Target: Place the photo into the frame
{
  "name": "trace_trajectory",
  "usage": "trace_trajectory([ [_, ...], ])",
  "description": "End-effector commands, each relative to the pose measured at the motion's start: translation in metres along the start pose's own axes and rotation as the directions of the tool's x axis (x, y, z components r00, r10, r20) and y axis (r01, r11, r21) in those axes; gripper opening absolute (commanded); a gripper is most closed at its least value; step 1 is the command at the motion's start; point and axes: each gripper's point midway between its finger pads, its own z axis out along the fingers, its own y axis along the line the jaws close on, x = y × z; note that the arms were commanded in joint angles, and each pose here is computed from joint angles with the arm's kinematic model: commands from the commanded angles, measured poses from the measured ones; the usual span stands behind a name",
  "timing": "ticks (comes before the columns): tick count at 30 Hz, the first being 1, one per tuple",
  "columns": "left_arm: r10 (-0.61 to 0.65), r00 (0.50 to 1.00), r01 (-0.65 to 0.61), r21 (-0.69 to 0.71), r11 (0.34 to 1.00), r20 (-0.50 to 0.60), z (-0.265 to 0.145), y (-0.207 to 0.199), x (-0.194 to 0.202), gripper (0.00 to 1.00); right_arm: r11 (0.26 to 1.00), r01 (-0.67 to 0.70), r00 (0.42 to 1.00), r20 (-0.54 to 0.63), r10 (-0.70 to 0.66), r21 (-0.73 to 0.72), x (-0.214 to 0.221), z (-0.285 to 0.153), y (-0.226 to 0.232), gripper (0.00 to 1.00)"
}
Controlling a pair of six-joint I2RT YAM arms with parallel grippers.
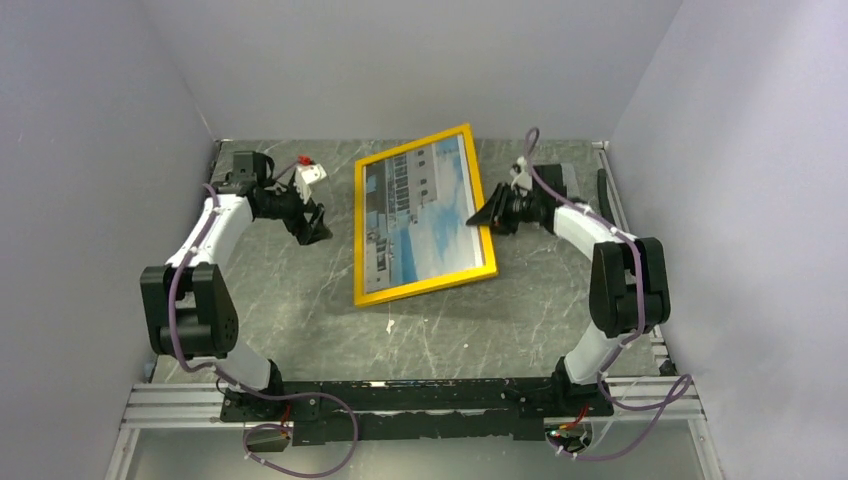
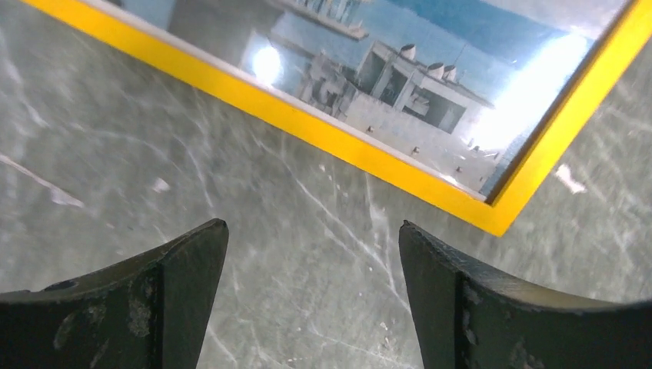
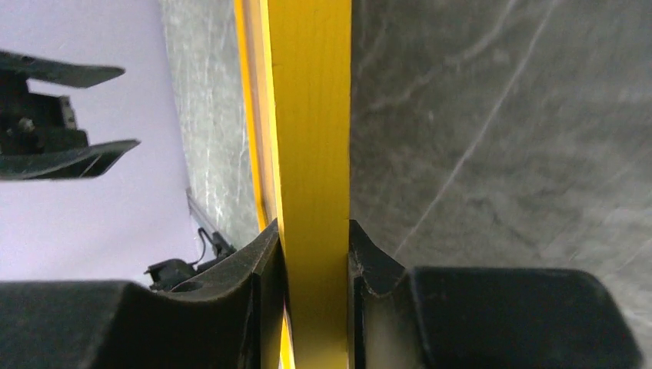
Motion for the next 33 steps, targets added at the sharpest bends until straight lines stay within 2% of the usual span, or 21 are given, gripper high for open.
trace_trajectory([
  [1,0.033,0.991,-0.037,-0.024,0.999,-0.133,0.016,0.014,0.053,0.87,0.982,0.043,0.994,0.108,-0.023,-0.183,0.01,0.003,0.025,0.22],
  [6,0.007,0.971,-0.021,-0.059,0.998,-0.239,0.024,0.027,0.092,0.86,0.984,0.009,0.998,0.056,0.001,-0.175,0.046,0.027,0.002,0.23],
  [11,-0.028,0.958,0.012,-0.055,0.998,-0.286,0.027,0.026,0.108,0.87,0.994,-0.015,1.0,0.009,0.016,-0.107,0.073,0.043,-0.021,0.35],
  [15,-0.069,0.953,0.057,-0.048,0.997,-0.296,0.027,0.02,0.111,0.89,0.999,-0.006,1.0,0.004,0.006,-0.034,0.079,0.044,-0.038,0.48],
  [16,-0.08,0.952,0.069,-0.05,0.996,-0.295,0.026,0.019,0.111,0.9,1.0,-0.002,1.0,0.003,0.002,-0.011,0.079,0.043,-0.041,0.53],
  [17,-0.088,0.953,0.076,-0.054,0.996,-0.29,0.024,0.018,0.109,0.9,1.0,0.005,1.0,0.009,-0.005,0.016,0.079,0.043,-0.046,0.83],
  [18,-0.097,0.954,0.085,-0.056,0.995,-0.285,0.023,0.017,0.107,0.91,0.999,0.008,1.0,0.007,-0.008,0.048,0.079,0.041,-0.05,0.98],
  [23,-0.201,0.953,0.182,-0.099,0.978,-0.226,0.006,0.021,0.081,0.94,0.981,0.064,0.996,0.049,-0.074,0.182,0.068,0.024,-0.055,1.0],
  [27,-0.361,0.925,0.345,-0.135,0.929,-0.12,-0.015,0.031,0.062,0.94,0.915,0.18,0.961,0.132,-0.242,0.362,0.044,-0.008,-0.048,1.0],
  [31,-0.452,0.892,0.447,-0.168,0.879,0.012,-0.024,0.042,0.068,0.94,0.858,0.176,0.88,0.313,-0.357,0.483,0.012,-0.053,-0.038,1.0],
  [33,-0.47,0.879,0.476,-0.204,0.855,0.079,-0.024,0.045,0.078,0.94,0.802,0.073,0.789,0.458,-0.41,0.593,-0.013,-0.09,-0.044,1.0],
])
